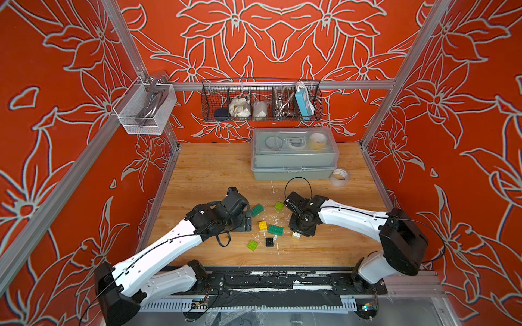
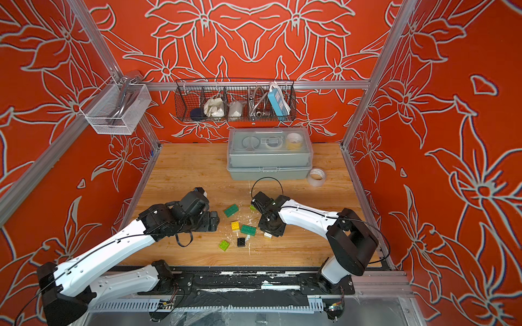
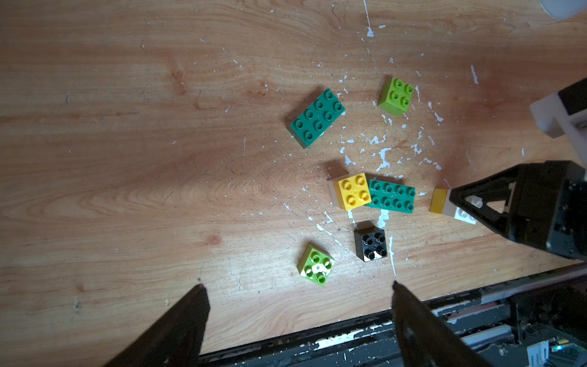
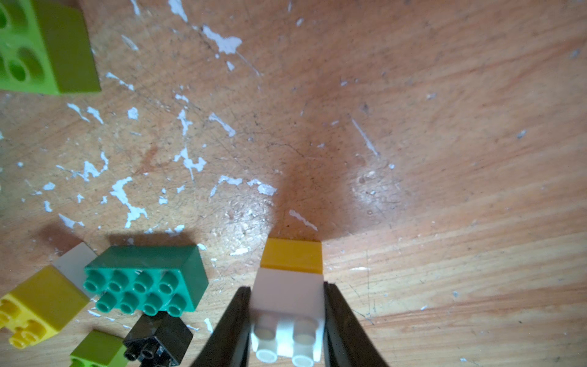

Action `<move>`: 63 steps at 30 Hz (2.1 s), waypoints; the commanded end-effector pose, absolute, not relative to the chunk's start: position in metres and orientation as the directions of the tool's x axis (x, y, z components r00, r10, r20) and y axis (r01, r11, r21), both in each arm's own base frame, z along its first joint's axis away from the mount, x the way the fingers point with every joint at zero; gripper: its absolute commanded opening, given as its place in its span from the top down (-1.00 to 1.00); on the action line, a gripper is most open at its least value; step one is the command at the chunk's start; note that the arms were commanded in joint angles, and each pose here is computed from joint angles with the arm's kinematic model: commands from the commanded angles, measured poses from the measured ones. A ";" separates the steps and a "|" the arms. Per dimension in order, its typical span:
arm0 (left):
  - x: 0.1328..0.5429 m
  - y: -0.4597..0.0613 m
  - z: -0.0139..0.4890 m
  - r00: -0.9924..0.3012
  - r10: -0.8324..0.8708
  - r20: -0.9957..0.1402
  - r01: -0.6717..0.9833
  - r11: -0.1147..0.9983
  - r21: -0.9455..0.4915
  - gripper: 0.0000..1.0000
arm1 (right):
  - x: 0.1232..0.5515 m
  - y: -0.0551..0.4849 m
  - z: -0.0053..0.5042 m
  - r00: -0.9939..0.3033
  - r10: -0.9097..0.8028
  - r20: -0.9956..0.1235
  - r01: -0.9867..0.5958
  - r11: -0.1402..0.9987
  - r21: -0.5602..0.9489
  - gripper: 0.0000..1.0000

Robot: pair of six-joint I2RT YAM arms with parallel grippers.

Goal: Assemble a giraffe with lego
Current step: Assemble the lego brick with the lego brick, then pick up the lego brick from the center of the board.

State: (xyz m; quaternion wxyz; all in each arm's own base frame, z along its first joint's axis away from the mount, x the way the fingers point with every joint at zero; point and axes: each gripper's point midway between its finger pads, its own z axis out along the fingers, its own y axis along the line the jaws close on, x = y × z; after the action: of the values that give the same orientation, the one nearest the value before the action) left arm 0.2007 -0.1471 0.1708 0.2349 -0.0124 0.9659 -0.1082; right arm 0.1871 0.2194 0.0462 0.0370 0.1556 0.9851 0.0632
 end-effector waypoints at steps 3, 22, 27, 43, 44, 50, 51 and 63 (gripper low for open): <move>0.204 -0.149 0.177 -0.881 -0.073 -0.468 0.047 0.970 -0.240 -0.77 | 0.171 0.197 0.015 -0.952 0.305 -0.002 0.305 0.951 0.061 0.35; 0.215 -0.151 0.191 -0.871 -0.120 -0.477 0.015 0.963 -0.270 -0.99 | 0.196 0.211 0.039 -1.000 0.031 0.004 0.031 0.996 0.087 -0.07; 0.217 -0.151 0.191 -0.885 -0.138 -0.445 -0.019 0.965 -0.263 -0.99 | 0.201 0.215 0.057 -0.999 0.038 -0.025 0.035 0.989 0.143 -0.32; 0.263 -0.177 0.138 -0.945 -0.311 -0.104 -0.279 0.930 -0.241 -0.99 | 0.200 0.176 0.135 -0.975 0.005 -0.222 -0.051 0.968 0.245 -0.91; 0.268 -0.180 0.136 -0.934 -0.345 -0.091 -0.314 0.917 -0.247 -0.99 | 0.201 0.175 0.137 -0.974 0.006 -0.226 -0.053 0.966 0.253 -0.91; 0.298 -0.200 0.111 -0.854 -0.519 -0.021 -0.500 0.832 -0.242 -0.99 | 0.210 0.168 0.148 -0.967 0.007 -0.254 -0.072 0.951 0.300 -0.97; 0.303 -0.205 0.105 -0.845 -0.535 -0.005 -0.519 0.822 -0.235 -0.99 | 0.210 0.167 0.148 -0.967 0.008 -0.254 -0.073 0.948 0.309 -0.97; 0.310 -0.214 0.060 -0.791 -0.612 -0.005 -0.611 0.789 -0.065 -0.99 | 0.222 0.151 0.157 -0.966 -0.013 -0.257 -0.111 0.923 0.369 -0.98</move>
State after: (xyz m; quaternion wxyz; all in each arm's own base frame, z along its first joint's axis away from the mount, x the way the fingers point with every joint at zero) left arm 0.3138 -0.2216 0.0623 0.0132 -0.3013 0.9516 -0.0593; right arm 0.2273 0.1527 0.1538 0.1343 -0.0037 0.9735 0.1852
